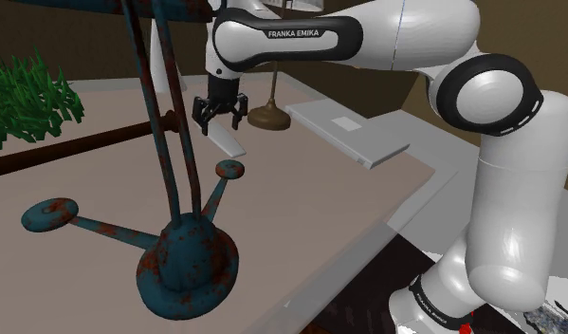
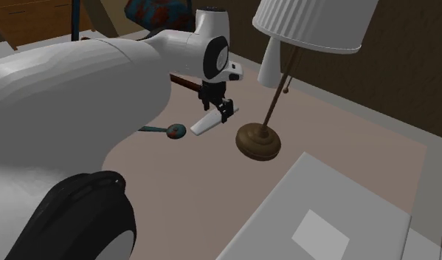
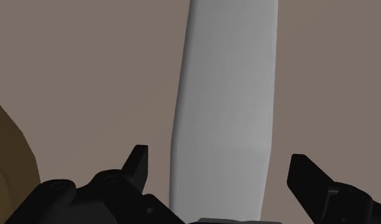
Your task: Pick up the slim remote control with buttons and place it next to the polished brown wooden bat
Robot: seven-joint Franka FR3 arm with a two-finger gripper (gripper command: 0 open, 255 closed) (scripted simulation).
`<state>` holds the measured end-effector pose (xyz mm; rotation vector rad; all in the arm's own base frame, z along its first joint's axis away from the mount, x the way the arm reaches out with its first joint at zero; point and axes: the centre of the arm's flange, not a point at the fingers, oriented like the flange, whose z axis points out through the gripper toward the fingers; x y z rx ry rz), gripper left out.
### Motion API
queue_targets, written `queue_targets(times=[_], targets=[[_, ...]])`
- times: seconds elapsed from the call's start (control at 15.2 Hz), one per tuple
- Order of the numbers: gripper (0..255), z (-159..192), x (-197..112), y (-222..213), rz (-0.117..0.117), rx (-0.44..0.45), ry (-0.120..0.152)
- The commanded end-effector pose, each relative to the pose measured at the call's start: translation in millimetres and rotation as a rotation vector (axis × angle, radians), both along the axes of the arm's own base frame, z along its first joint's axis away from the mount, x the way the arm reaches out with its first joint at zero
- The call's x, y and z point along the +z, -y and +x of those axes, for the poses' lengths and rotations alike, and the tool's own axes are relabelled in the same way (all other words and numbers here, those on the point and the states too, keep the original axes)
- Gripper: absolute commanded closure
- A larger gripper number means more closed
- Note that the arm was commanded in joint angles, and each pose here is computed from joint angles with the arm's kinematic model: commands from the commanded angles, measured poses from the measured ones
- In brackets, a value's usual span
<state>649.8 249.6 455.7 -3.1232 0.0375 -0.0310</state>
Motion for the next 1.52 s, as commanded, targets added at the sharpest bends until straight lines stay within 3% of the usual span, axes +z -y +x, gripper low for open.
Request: queue_targets(times=[0.0,0.4,0.46,1.06,1.45], targets=[[0,-3,-14,-4,-0.010,0.012,-0.012],[0,-3,-14,-4,-0.010,0.012,-0.012],[255,-2,-14,-4,-0.010,0.012,-0.012],[255,-3,-14,-4,-0.010,0.012,-0.012],[255,-3,18,-4,-0.010,0.012,-0.012]])
